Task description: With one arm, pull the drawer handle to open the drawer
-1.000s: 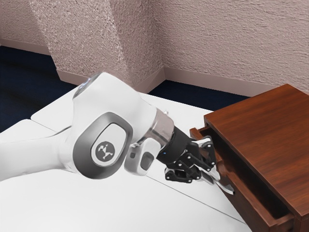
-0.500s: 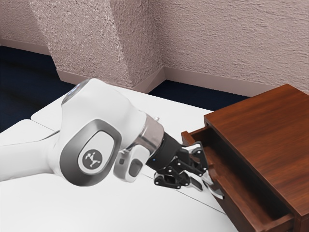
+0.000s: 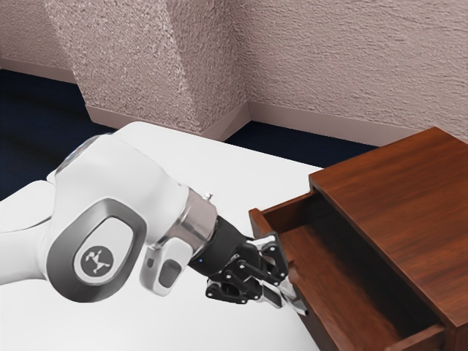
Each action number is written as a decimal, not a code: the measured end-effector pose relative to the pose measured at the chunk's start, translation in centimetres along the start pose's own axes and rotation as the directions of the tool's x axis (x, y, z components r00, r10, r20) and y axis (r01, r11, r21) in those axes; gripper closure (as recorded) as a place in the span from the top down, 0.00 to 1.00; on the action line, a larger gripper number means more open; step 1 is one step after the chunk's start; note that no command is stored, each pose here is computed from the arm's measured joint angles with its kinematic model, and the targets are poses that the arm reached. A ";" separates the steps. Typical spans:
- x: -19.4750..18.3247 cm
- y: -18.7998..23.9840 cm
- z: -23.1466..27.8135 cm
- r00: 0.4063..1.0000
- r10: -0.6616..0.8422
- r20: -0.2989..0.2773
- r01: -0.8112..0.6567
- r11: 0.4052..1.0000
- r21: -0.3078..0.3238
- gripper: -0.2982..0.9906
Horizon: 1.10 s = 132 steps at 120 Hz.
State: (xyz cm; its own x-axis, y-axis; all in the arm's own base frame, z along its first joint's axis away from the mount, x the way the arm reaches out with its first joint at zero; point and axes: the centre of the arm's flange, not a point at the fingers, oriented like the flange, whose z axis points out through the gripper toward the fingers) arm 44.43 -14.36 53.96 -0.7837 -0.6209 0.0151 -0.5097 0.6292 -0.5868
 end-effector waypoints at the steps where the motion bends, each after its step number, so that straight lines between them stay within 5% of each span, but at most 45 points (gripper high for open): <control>1: 0.0 0.1 0.0 1.000 0.000 0.000 0.000 1.000 0.000 0.29; 132: 2.4 5.0 -4.1 1.000 0.015 -0.005 -0.015 1.000 0.023 0.29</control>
State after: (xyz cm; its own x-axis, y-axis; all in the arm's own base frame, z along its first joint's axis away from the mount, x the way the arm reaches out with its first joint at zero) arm 38.54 -10.77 54.35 -0.7931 -0.6090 0.0104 -0.4897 0.6274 -0.6054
